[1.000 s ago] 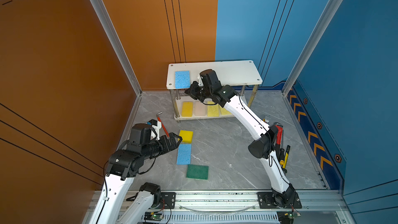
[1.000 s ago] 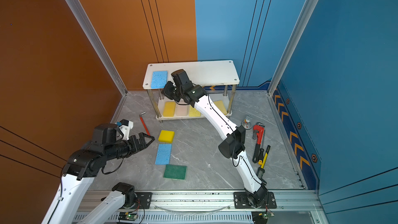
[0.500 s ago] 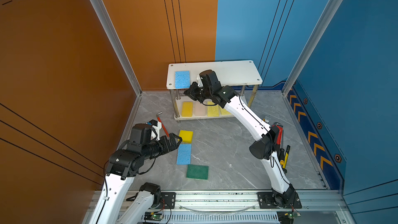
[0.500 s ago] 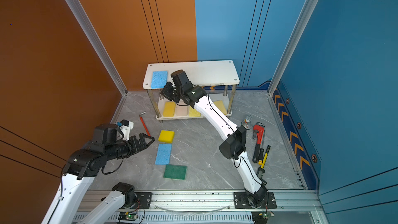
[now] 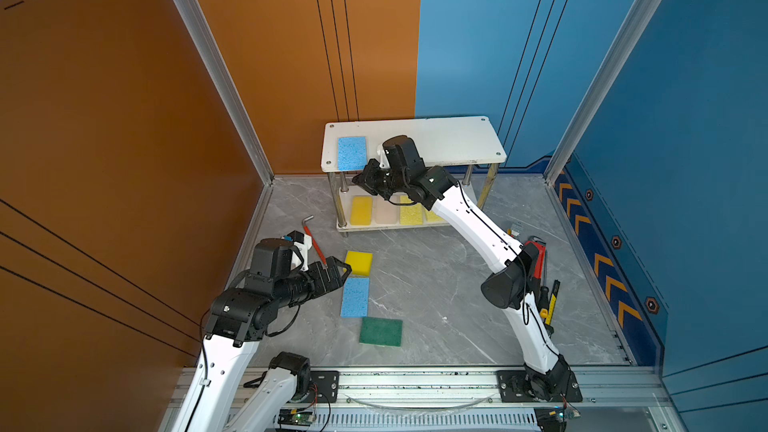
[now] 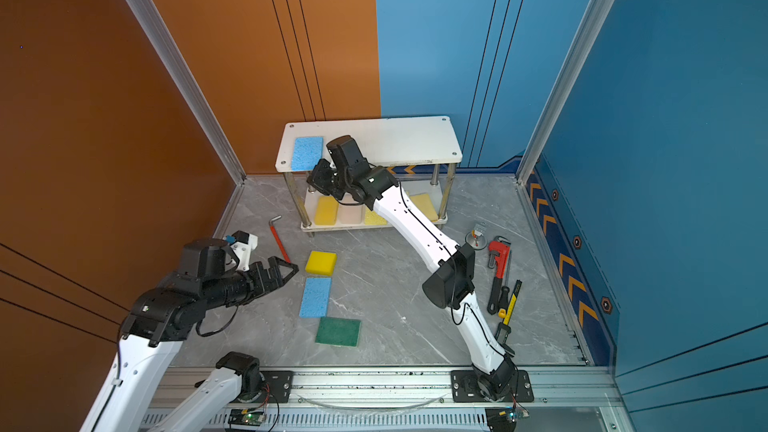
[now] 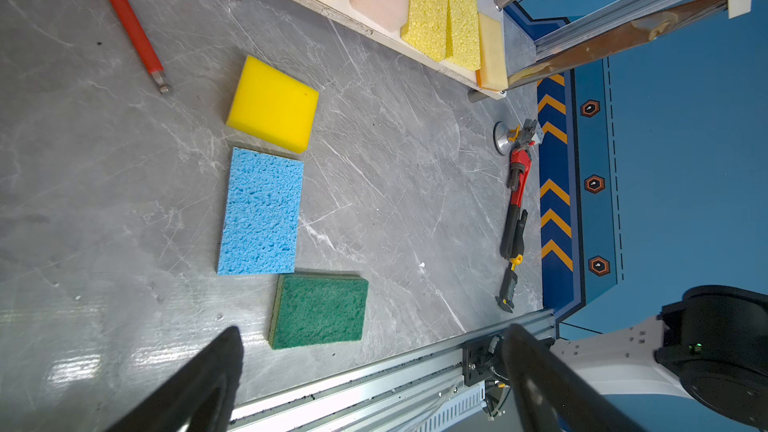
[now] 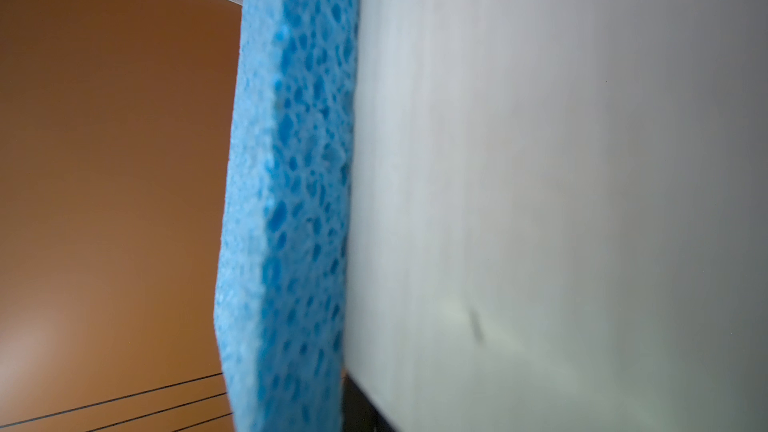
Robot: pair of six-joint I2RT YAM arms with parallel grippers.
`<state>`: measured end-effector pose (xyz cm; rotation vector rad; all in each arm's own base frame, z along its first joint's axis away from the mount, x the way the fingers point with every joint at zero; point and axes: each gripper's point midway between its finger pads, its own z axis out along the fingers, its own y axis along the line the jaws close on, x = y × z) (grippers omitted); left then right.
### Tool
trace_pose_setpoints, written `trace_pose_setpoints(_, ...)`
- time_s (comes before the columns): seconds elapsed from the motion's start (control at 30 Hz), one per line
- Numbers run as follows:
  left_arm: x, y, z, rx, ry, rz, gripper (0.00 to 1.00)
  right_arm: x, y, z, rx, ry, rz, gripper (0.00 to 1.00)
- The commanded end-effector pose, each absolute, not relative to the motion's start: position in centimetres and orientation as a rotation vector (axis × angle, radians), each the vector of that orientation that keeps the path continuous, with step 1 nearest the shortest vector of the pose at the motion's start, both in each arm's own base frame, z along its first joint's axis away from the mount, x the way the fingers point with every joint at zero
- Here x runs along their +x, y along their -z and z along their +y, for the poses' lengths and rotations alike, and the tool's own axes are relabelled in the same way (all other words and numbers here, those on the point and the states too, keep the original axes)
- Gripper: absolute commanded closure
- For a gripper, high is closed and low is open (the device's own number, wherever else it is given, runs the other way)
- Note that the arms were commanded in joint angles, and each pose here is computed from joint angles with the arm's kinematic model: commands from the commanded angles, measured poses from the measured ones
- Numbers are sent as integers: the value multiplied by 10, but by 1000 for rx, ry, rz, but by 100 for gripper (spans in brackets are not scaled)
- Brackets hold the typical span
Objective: Place and organize the cleaning sponges onto the shelf
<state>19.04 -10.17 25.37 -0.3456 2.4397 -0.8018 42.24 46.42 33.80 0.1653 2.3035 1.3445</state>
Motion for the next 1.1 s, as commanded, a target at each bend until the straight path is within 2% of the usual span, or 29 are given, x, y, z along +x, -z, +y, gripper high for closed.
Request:
trace_pose_setpoints(0.0,189,-251,-99,-329,765,2454,2,412,-382,453,149,-1361,2213,100)
trace_pose_setpoints(0.37,190,-252,-97,-335,759,2450,2,407,-399,452,132,-1379,2167,100)
trace_pose_setpoints(1.07,185,-249,-95,-342,755,2464,2,431,-399,461,180,-1441,2095,100)
